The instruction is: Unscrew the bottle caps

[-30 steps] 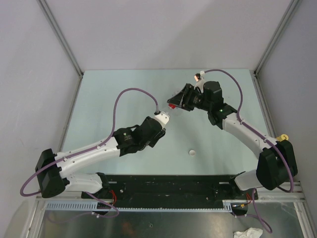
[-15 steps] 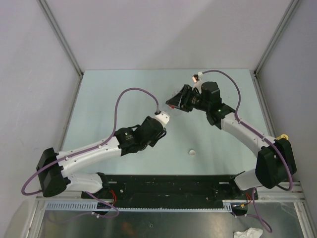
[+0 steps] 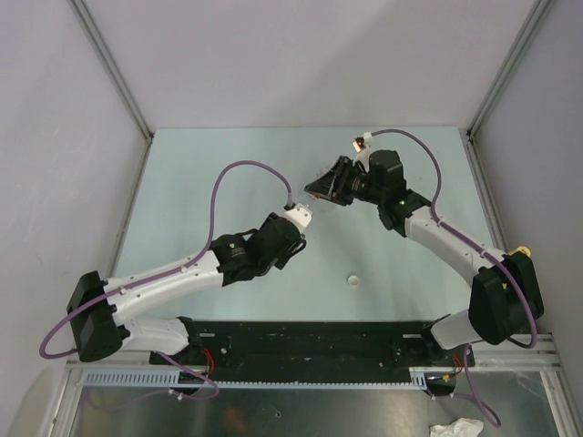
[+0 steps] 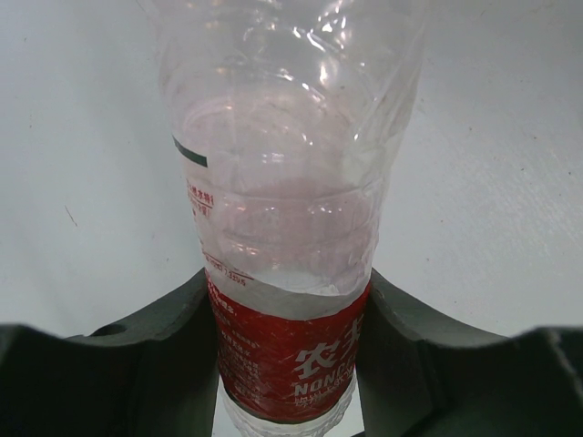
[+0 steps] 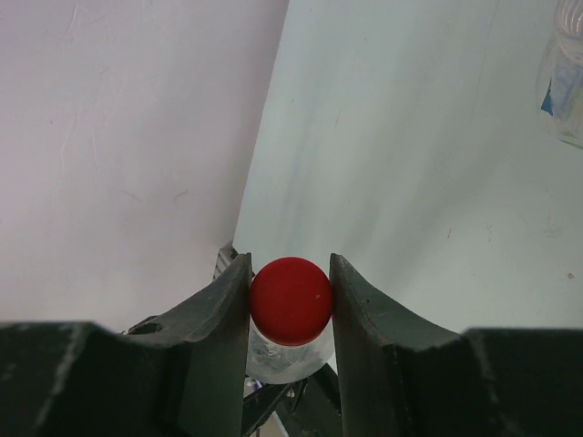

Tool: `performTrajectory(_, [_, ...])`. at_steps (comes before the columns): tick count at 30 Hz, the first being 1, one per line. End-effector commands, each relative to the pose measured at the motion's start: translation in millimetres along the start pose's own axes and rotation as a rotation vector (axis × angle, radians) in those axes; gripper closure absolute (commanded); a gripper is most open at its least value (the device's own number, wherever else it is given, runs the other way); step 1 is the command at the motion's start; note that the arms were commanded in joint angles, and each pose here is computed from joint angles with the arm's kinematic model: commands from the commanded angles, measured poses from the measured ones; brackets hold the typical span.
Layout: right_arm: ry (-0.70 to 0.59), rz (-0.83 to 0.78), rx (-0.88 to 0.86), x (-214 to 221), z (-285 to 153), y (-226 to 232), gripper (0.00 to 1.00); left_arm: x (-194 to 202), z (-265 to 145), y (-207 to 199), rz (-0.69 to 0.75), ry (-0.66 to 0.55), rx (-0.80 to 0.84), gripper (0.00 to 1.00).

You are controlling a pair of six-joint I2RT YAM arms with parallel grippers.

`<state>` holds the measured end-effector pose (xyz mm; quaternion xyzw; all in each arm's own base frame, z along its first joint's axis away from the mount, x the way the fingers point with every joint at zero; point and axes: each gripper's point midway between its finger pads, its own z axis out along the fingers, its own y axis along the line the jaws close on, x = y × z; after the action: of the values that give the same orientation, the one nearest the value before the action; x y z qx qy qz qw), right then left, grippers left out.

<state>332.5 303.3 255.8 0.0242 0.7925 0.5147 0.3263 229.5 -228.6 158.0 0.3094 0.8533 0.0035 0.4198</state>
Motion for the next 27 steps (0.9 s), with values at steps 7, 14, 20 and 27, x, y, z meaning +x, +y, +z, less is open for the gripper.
performTrajectory(7, [-0.066,-0.107,-0.102,-20,-11,40,1.0,-21,-6,0,-0.048,-0.055,-0.002,0.7])
performTrajectory(14, [-0.098,-0.168,-0.188,-26,-18,63,1.0,-37,-17,3,-0.058,-0.105,0.018,0.73])
performTrajectory(20, [-0.133,-0.241,-0.252,-27,-33,83,1.0,-48,-25,-1,-0.078,-0.141,0.059,0.74])
performTrajectory(27, [-0.177,-0.335,-0.363,-25,-59,107,1.0,-64,-39,-14,-0.098,-0.22,0.17,0.75])
